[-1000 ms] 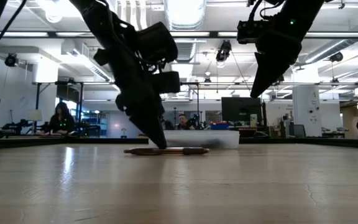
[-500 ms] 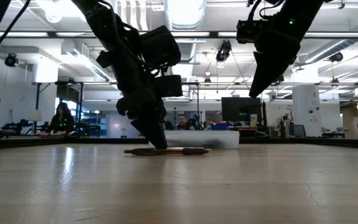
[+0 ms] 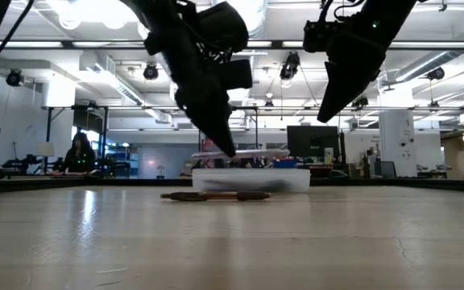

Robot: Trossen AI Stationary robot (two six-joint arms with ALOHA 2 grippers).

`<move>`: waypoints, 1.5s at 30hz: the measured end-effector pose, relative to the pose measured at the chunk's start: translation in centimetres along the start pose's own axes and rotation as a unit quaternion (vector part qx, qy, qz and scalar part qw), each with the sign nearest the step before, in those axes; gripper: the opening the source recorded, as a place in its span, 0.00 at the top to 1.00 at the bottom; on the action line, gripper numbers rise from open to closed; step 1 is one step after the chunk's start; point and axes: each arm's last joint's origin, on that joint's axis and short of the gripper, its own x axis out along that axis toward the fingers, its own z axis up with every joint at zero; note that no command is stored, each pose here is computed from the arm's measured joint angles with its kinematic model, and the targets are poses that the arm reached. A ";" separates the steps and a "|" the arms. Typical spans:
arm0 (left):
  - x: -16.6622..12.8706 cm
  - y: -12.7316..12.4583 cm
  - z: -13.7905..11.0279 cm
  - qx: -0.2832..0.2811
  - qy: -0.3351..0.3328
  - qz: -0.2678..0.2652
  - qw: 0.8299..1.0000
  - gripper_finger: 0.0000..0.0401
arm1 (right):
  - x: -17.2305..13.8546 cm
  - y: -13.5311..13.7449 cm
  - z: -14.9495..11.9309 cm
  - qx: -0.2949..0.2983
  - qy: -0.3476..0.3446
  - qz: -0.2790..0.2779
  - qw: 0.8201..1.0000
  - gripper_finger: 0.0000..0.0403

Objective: Pick & place school supplies into a supply box
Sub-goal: Put the purple pen into the black supply box, then put the brown pen into the black supply box

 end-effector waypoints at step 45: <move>-9.7 1.2 -10.5 -0.178 -0.081 0.054 0.979 0.50 | 11.0 7.4 5.4 -0.157 0.006 0.121 0.980 0.48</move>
